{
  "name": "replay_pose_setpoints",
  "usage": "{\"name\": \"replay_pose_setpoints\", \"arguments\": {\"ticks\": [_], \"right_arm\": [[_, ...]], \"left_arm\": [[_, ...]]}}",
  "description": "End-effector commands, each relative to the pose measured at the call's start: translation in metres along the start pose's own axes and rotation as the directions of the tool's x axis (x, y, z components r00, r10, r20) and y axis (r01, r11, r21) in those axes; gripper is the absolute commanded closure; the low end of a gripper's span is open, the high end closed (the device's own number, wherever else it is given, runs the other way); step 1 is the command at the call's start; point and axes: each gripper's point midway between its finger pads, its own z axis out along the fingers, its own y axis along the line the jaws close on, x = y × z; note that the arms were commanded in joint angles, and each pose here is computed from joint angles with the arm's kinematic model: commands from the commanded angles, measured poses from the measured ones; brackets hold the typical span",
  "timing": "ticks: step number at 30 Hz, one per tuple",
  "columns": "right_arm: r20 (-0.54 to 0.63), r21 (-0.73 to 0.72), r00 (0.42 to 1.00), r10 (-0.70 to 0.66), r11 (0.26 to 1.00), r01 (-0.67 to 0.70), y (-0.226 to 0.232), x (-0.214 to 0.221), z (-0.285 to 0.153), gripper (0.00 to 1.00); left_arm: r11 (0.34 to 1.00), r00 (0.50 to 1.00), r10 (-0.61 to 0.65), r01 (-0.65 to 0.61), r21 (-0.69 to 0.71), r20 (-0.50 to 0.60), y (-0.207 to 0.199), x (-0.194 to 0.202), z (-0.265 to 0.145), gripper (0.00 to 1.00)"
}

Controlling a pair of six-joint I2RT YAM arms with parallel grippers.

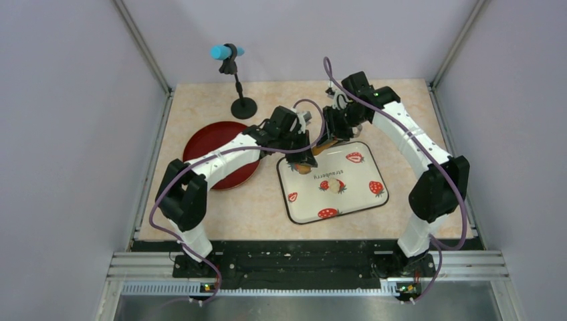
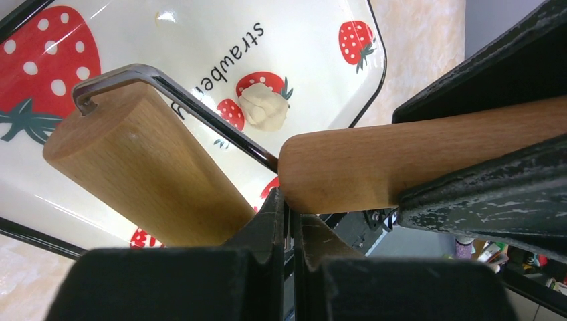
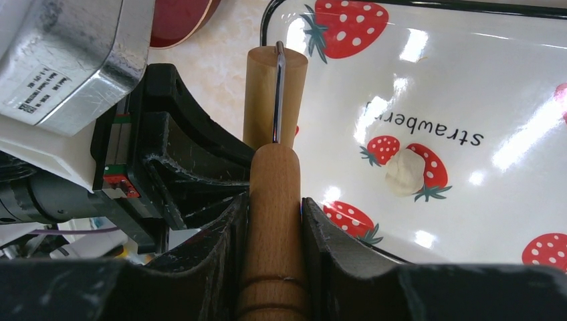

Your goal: Roll out the dumpling wrappers from the dough

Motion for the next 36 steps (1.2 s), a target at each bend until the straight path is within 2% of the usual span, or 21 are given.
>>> {"name": "replay_pose_setpoints", "arguments": {"ticks": [1, 9, 16, 28, 31, 36], "right_arm": [[-0.035, -0.075, 0.999, 0.0, 0.997, -0.003, 0.019, 0.008, -0.017, 0.69], [-0.043, -0.081, 0.999, -0.001, 0.997, -0.002, 0.02, 0.009, -0.016, 0.62], [-0.046, -0.062, 0.999, 0.002, 0.998, -0.005, 0.016, 0.008, -0.012, 0.63], [0.002, -0.025, 1.0, 0.018, 1.0, -0.018, 0.011, -0.008, -0.005, 0.55], [-0.011, -0.032, 1.0, 0.022, 0.999, -0.022, 0.011, -0.007, -0.001, 0.56], [-0.036, -0.029, 0.999, 0.022, 0.999, -0.023, 0.009, -0.001, 0.006, 0.63]], "left_arm": [[0.999, 0.993, 0.046, -0.045, -0.015, 0.111, -0.01, -0.031, -0.015, 1.0], [0.999, 0.993, 0.049, -0.047, -0.024, 0.108, -0.01, -0.03, -0.015, 1.0], [0.998, 0.992, 0.059, -0.057, -0.02, 0.109, -0.013, -0.03, -0.015, 1.0], [0.996, 0.991, 0.084, -0.083, -0.016, 0.1, -0.021, -0.027, -0.014, 1.0], [0.996, 0.992, 0.084, -0.083, -0.014, 0.099, -0.022, -0.027, -0.014, 1.0], [0.996, 0.992, 0.085, -0.084, -0.012, 0.098, -0.023, -0.026, -0.014, 1.0]]}}
